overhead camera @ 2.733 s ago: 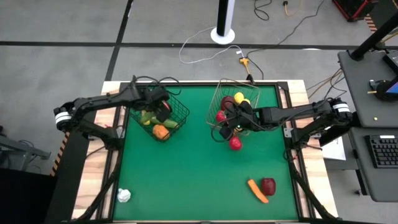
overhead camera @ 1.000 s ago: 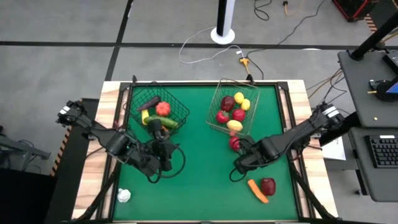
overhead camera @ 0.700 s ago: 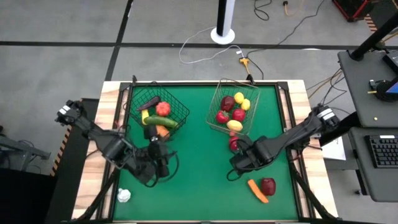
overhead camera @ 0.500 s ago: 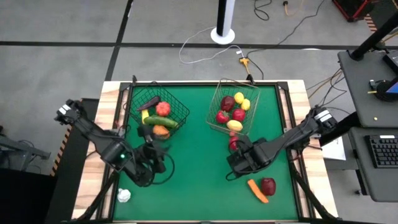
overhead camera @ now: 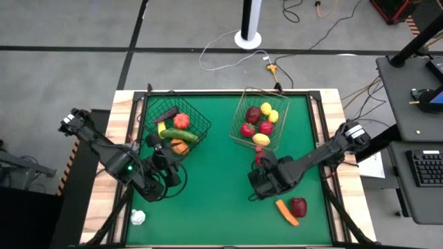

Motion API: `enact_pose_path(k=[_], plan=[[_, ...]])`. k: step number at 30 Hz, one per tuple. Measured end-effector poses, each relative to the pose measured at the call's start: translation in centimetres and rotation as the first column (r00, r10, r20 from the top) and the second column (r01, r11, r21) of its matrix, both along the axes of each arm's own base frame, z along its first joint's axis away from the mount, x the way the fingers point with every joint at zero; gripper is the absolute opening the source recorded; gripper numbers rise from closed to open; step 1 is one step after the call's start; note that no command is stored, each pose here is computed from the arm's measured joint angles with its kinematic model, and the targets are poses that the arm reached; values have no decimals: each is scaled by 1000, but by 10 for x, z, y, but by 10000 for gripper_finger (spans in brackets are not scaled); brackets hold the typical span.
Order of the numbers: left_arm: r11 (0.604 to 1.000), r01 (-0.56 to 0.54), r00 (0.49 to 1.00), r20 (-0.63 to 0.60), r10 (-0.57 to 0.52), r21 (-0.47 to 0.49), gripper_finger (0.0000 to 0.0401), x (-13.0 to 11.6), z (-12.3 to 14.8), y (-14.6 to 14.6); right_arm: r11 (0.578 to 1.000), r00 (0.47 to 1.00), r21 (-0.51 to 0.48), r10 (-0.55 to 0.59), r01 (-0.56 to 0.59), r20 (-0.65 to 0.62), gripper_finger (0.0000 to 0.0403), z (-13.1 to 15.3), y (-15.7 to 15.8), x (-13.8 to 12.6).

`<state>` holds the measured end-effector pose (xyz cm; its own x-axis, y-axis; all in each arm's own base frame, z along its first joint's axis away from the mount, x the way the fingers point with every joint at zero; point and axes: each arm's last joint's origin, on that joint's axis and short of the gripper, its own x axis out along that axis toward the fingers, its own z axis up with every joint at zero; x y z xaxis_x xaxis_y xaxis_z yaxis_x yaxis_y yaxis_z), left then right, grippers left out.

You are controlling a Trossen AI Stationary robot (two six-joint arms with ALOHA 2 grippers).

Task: Sort produce into baskets
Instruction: Put the red tomato into the gold wire basket

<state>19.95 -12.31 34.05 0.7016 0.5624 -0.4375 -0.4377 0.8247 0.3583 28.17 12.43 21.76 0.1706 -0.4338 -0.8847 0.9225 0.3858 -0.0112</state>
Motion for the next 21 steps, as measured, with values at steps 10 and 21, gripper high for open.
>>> enact_pose_path(k=[10, 21], plan=[[993, 62, 995, -90, -53, 104, 200, -3, 3, 5, 987, 988, -67, -144, 148, 61, 359, -32, 27, -3], [983, 90, 987, -143, -68, 157, 200, -15, 11, 17, 977, 974, -21, -211, 214, 80, 359, -23, 9, 5]])
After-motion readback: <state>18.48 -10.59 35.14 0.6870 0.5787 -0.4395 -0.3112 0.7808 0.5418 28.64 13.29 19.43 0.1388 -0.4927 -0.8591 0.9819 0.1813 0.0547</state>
